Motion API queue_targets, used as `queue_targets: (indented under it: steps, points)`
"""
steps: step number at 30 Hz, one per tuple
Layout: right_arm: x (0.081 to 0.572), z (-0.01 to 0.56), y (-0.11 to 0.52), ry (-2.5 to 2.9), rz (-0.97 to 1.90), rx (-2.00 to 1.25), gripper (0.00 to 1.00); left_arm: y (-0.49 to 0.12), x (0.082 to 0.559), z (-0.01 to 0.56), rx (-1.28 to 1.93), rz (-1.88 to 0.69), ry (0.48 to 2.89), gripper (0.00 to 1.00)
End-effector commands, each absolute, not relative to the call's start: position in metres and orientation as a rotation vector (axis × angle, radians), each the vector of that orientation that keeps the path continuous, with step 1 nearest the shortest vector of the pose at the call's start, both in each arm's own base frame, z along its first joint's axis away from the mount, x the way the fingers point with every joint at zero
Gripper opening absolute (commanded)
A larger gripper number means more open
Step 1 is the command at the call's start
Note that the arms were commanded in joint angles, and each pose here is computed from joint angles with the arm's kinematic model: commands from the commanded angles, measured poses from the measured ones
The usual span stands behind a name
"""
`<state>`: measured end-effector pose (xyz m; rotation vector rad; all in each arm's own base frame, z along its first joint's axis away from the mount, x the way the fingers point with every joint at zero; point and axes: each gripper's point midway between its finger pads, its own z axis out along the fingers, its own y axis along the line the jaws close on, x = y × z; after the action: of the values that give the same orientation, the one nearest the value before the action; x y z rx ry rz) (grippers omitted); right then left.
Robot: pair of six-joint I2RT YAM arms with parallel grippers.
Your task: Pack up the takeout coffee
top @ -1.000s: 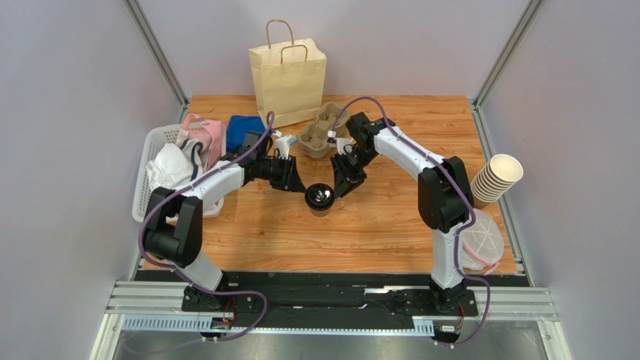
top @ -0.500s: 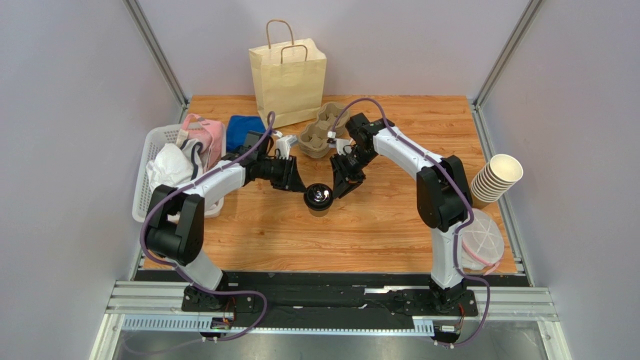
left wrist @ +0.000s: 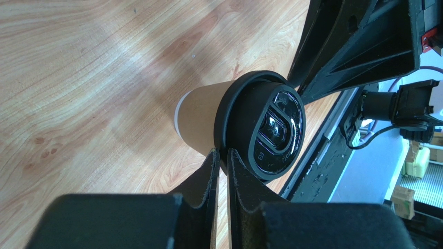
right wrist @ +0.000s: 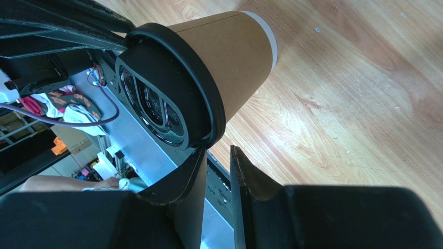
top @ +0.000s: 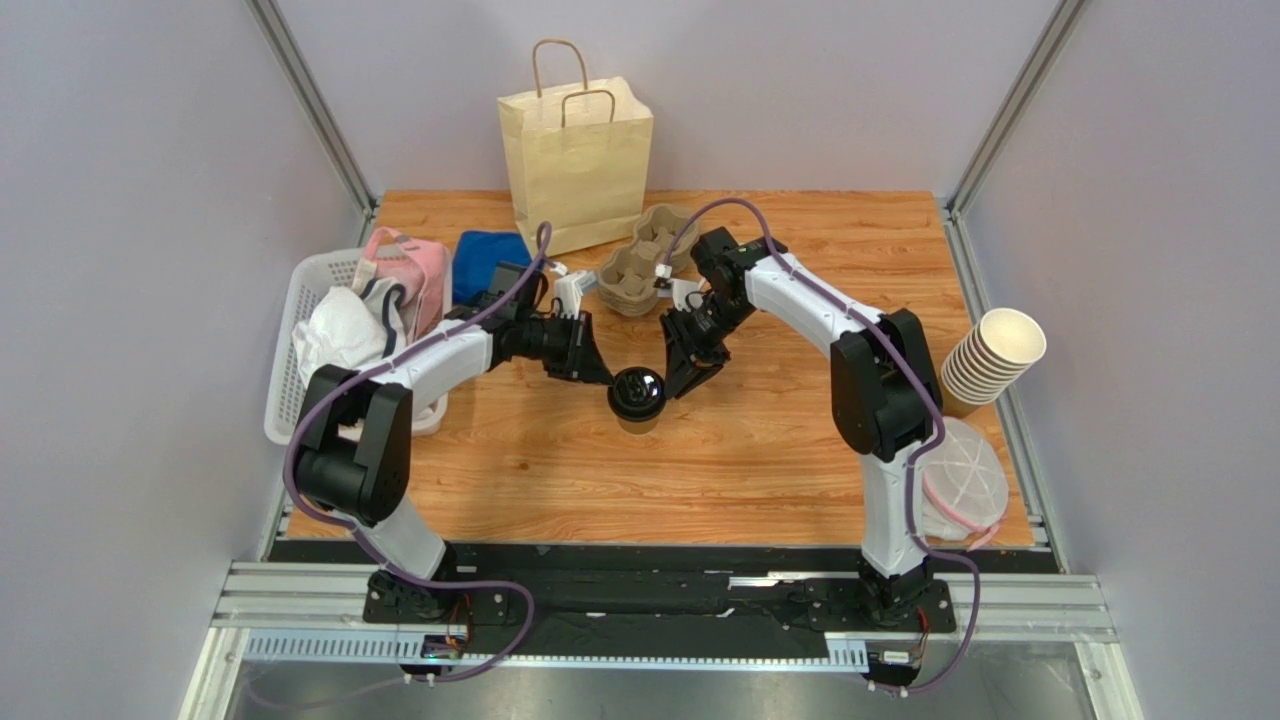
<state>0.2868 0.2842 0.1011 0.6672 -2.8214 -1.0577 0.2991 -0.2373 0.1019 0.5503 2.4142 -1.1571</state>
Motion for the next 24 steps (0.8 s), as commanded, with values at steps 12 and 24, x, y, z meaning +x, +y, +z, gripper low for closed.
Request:
queue_targets:
  steps: [12,24]
  points:
    - [0.299,0.056,0.283,-2.87,-0.945,0.703,0.2,-0.231,0.288,0.06,0.599,-1.03,2.551,0.08]
    - [0.296,0.039,0.277,-2.862,-0.889,0.683,0.1,-0.223,0.284,0.031,0.596,-0.976,2.618,0.07]
